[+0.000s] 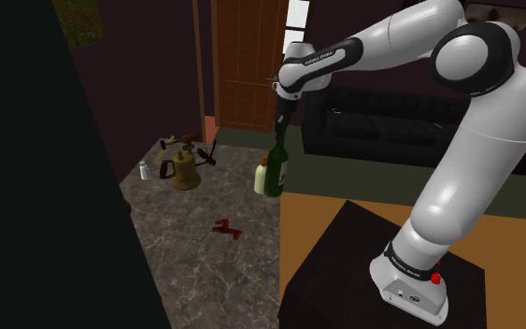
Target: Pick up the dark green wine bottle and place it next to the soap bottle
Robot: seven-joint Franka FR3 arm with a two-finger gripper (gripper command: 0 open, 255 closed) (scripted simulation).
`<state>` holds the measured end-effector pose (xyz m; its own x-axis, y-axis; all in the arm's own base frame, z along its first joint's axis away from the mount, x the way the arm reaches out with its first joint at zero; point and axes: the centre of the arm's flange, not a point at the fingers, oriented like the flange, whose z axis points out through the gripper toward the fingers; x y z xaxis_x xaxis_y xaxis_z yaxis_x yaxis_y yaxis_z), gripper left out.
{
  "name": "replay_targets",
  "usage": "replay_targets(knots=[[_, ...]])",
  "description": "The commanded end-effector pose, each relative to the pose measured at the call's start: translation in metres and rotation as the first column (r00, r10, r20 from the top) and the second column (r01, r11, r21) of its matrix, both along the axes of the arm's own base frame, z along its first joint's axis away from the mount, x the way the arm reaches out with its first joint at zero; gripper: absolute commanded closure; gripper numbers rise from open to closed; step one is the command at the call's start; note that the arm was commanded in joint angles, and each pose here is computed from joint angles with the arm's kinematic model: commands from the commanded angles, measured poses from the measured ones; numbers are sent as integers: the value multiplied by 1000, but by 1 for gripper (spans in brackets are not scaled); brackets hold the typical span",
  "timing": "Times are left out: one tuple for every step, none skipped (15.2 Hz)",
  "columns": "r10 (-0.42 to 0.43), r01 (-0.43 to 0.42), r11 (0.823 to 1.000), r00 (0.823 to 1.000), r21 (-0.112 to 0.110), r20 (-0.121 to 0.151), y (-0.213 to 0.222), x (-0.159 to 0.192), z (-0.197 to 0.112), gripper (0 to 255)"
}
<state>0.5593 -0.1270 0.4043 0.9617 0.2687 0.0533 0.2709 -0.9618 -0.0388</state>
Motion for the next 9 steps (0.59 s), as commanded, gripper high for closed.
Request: replay_targets(knots=[[0,0,1000,1000,0,1,0,0,-10,255],[0,0,1000,1000,0,1,0,0,-16,255],[0,0,1000,1000,0,1,0,0,-21,255],[0,0,1000,1000,0,1,0,0,-26,255],[0,0,1000,1000,0,1,0,0,-32,255],[0,0,1000,1000,0,1,0,0,-37,255],[0,0,1000,1000,0,1,0,0,-42,255],[0,0,1000,1000,0,1,0,0,-47,255],[0,0,1000,1000,0,1,0,0,-53,255]])
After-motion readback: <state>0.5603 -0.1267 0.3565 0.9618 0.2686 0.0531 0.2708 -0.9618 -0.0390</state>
